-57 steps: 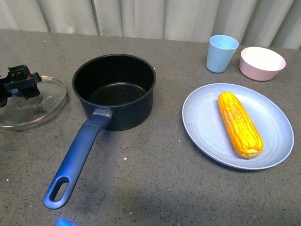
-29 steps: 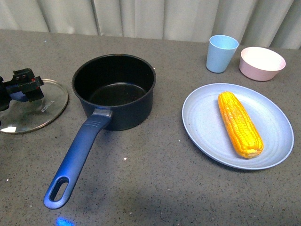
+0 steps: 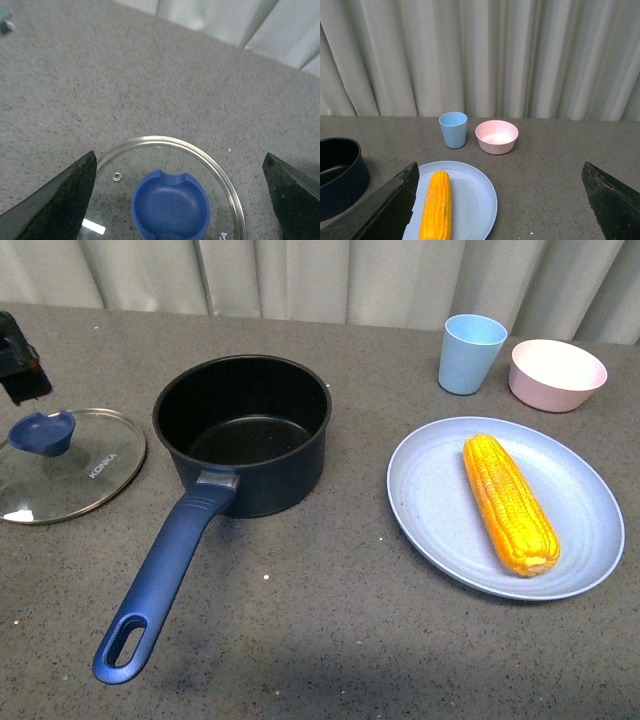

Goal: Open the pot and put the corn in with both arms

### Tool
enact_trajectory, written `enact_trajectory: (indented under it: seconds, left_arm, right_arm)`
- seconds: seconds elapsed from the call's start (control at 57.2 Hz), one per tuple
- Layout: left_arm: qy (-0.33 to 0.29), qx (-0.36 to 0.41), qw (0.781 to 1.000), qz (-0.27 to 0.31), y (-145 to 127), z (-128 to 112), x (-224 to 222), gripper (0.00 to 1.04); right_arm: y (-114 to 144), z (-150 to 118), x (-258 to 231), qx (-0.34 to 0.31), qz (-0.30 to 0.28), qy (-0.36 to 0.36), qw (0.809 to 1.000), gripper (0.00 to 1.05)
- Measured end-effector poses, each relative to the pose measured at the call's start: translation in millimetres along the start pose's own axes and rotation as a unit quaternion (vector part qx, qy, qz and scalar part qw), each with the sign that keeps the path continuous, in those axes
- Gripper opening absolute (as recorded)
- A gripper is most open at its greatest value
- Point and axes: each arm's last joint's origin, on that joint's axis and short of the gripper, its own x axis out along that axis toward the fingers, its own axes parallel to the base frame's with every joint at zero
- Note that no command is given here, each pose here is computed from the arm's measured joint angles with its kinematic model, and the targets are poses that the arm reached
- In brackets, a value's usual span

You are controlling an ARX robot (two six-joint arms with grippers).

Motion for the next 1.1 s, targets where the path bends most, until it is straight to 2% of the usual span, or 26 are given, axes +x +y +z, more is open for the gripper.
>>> enact_trajectory:
  seconds: [0.297, 0.332, 0.385, 0.437, 0.507, 0.822, 1.102]
  left_arm:
    - [-0.025, 0.002, 0.999, 0.022, 3, 22, -78, 0.98]
    - [-0.038, 0.012, 0.999, -0.006, 4, 22, -83, 0.94]
    - [-0.089, 0.043, 0.992, -0.072, 2, 24, -94, 0.83]
    - [-0.113, 0.059, 0.987, -0.096, 1, 24, -103, 0.74]
    - [-0.126, 0.075, 0.984, -0.104, -1, 24, -118, 0.58]
    - [-0.122, 0.085, 0.984, -0.100, -10, 24, -158, 0.04]
    - [-0.128, 0.087, 0.983, -0.102, -6, 21, -182, 0.04]
  right_arm:
    - [0, 0, 0, 0.000, 0.000, 0.000, 1.000, 0.95]
    - [0, 0, 0, 0.000, 0.000, 0.000, 1.000, 0.95]
    - [0, 0, 0, 0.000, 0.000, 0.000, 1.000, 0.95]
    - [0, 0, 0, 0.000, 0.000, 0.000, 1.000, 0.95]
    - [0, 0, 0, 0.000, 0.000, 0.000, 1.000, 0.95]
    - [0, 0, 0, 0.000, 0.000, 0.000, 1.000, 0.95]
    - [0, 0, 0, 0.000, 0.000, 0.000, 1.000, 0.95]
